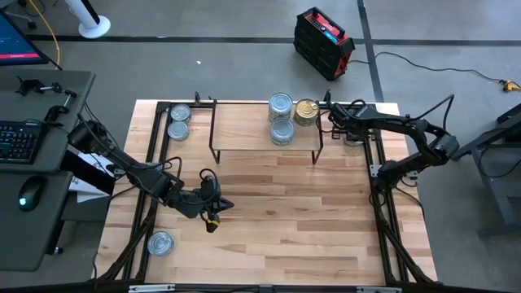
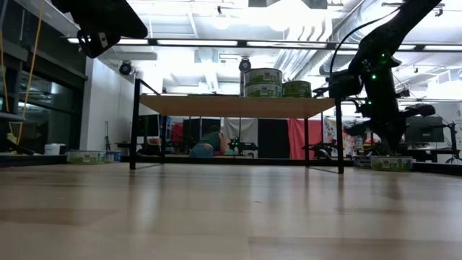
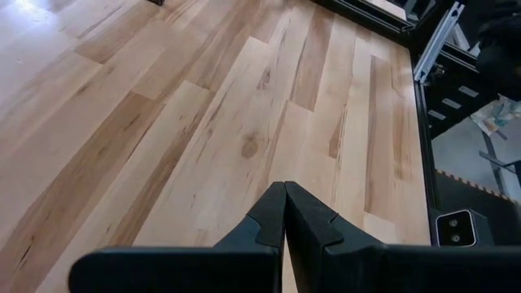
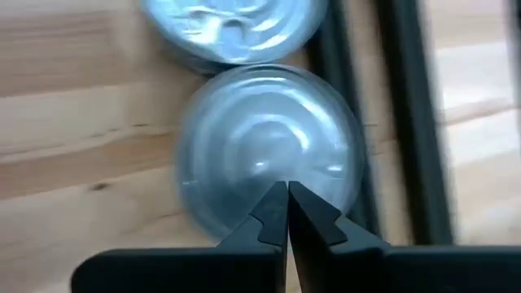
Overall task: Stack canned seafood by type on shelf
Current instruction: Stack the light green tuna can on top of the other light green tuna can on the shelf
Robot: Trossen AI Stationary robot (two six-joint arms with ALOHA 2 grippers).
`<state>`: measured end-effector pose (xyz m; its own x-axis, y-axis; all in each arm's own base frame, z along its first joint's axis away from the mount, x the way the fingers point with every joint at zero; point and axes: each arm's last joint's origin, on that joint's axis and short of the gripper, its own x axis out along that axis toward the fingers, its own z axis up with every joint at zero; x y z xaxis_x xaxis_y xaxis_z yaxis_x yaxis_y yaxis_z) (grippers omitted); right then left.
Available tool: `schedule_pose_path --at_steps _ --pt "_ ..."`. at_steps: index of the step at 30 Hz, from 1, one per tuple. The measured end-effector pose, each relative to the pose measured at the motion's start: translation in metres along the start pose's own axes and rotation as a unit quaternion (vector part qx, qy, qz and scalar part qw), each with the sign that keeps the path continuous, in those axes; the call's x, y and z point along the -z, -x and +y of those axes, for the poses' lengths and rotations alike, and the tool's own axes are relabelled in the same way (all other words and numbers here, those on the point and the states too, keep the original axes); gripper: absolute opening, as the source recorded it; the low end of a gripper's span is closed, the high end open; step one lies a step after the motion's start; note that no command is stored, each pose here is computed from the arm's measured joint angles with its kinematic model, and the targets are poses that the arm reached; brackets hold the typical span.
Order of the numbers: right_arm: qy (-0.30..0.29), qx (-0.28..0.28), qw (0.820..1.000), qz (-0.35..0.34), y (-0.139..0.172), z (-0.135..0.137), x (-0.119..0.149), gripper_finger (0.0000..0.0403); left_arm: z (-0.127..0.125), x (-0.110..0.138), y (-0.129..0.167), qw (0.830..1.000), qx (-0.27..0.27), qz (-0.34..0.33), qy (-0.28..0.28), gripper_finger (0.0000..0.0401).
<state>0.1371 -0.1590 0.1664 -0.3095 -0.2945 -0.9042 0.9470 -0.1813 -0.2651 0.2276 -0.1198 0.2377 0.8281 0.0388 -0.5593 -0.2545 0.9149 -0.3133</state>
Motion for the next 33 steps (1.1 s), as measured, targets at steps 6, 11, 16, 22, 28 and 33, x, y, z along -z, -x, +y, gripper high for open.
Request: schedule_pose_path --at_steps 6,11,16,22,28,33 --pt "-0.037 0.008 0.999 -0.001 -0.001 -0.002 -0.002 0.0 0.0 0.0 0.0 1.0 0.0 0.0 0.0 0.0001" --pt "-0.144 0.022 0.989 0.004 -0.015 -0.008 0.009 0.0 0.0 0.0 0.0 1.0 0.0 0.0 0.0 0.0001" --pt "-0.246 0.011 0.969 -0.028 -0.026 -0.012 0.028 0.0 0.0 0.0 0.0 1.0 0.0 0.0 0.0 0.0001" --pt "-0.272 -0.016 0.962 -0.021 -0.01 -0.017 0.05 0.0 0.0 0.0 0.0 1.0 0.0 0.0 -0.012 0.0001" --pt "-0.304 -0.044 0.952 -0.003 0.004 -0.024 0.075 0.0 0.0 0.0 0.0 1.0 0.0 0.0 -0.027 0.0001" --pt "-0.301 -0.087 0.95 -0.004 0.013 -0.021 0.096 0.0 0.0 0.0 0.0 1.0 0.0 0.0 -0.028 0.0001"
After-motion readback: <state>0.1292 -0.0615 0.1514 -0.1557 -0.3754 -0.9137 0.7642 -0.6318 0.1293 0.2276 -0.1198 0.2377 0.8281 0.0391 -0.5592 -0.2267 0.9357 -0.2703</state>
